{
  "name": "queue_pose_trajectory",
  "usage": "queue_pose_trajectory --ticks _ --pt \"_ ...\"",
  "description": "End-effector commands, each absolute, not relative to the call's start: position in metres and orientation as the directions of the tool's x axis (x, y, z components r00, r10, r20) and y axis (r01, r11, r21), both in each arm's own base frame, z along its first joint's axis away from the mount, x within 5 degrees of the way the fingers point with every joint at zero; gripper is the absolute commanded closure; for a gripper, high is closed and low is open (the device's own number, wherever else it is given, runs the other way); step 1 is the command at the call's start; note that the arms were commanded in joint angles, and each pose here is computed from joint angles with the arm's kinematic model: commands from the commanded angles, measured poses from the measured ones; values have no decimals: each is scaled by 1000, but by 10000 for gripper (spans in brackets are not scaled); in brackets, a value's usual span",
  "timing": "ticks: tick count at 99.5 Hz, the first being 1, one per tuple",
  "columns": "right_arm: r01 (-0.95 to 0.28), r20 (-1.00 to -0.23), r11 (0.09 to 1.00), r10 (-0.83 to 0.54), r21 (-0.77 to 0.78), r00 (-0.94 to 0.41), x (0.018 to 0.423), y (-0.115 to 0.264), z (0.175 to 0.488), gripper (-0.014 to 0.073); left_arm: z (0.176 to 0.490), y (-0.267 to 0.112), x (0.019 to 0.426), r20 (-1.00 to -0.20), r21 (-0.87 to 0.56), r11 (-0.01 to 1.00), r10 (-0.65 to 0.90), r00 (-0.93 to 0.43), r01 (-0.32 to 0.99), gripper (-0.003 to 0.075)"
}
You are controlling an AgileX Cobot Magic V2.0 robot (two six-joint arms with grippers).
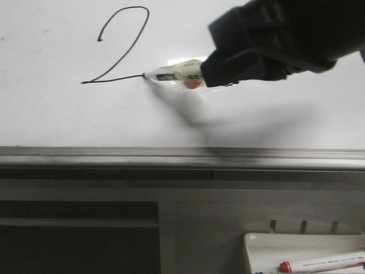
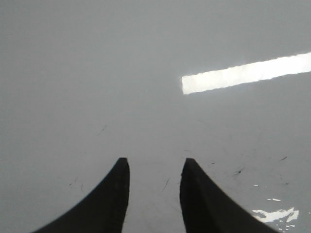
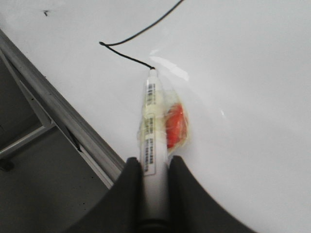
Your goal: Write number 2 on whiteboard
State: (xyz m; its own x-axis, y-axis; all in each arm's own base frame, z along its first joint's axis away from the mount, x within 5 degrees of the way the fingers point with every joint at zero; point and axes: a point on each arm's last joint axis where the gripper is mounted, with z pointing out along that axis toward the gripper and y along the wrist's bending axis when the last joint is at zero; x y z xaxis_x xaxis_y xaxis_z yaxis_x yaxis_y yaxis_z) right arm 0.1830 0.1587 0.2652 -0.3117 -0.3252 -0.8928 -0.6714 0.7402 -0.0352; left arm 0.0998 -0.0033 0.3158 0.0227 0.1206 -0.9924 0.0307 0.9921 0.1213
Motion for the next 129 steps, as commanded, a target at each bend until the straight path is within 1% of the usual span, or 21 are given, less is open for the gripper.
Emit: queue_pose_trajectory --ticks 1,12,19,26,32,37,42,50,64,75,84,88,93,102,109,118,129 --pt "-584 -916 811 -265 -43 -302 186 143 273 666 332 -2 99 -988 103 995 102 120 2 494" --pt "-582 -916 813 -256 -31 -309 181 138 271 666 332 -2 99 -988 103 995 102 120 2 494" --pt "-618 -920 786 -250 -11 -302 176 140 276 666 332 -2 98 -987 103 995 102 122 2 494" --pt "-674 -928 738 -243 13 -284 169 143 285 666 333 -2 97 -985 115 993 114 131 1 493" --pt "-752 -933 659 -266 7 -242 160 148 296 666 334 -3 95 -973 181 984 178 145 4 491" --pt "-788 -937 616 -273 3 -218 156 150 303 666 336 -4 93 -967 205 979 200 161 13 487" --pt "-812 -941 583 -271 7 -203 153 153 310 666 337 -7 91 -963 208 977 198 182 39 487" --pt "-830 -944 557 -271 8 -190 151 155 315 666 337 -13 89 -958 227 969 204 201 99 487" --pt "-845 -940 535 -294 -10 -175 152 157 316 666 335 -28 86 -943 297 920 239 233 257 487" --pt "-871 -927 491 -330 -8 -178 154 164 313 666 333 -44 83 -909 398 833 299 291 386 481" --pt "-882 -918 471 -347 6 -191 158 170 310 666 324 -59 81 -860 508 711 384 337 487 420" --pt "-886 -914 463 -354 13 -198 161 173 309 666 320 -67 80 -850 527 658 400 343 538 389" --pt "-888 -909 459 -362 17 -205 166 177 308 665 316 -75 79 -838 545 598 413 356 588 376" --pt "-890 -910 455 -363 18 -203 172 183 311 666 307 -92 80 -802 588 484 456 386 648 377" --pt "-901 -908 433 -368 22 -200 173 186 314 665 299 -103 85 -760 628 412 509 405 660 377" --pt "-909 -909 415 -369 25 -194 173 188 316 665 289 -115 95 -734 635 369 563 381 678 377" --pt "-915 -907 400 -367 44 -204 172 189 318 665 280 -124 109 -714 642 351 599 364 682 377"
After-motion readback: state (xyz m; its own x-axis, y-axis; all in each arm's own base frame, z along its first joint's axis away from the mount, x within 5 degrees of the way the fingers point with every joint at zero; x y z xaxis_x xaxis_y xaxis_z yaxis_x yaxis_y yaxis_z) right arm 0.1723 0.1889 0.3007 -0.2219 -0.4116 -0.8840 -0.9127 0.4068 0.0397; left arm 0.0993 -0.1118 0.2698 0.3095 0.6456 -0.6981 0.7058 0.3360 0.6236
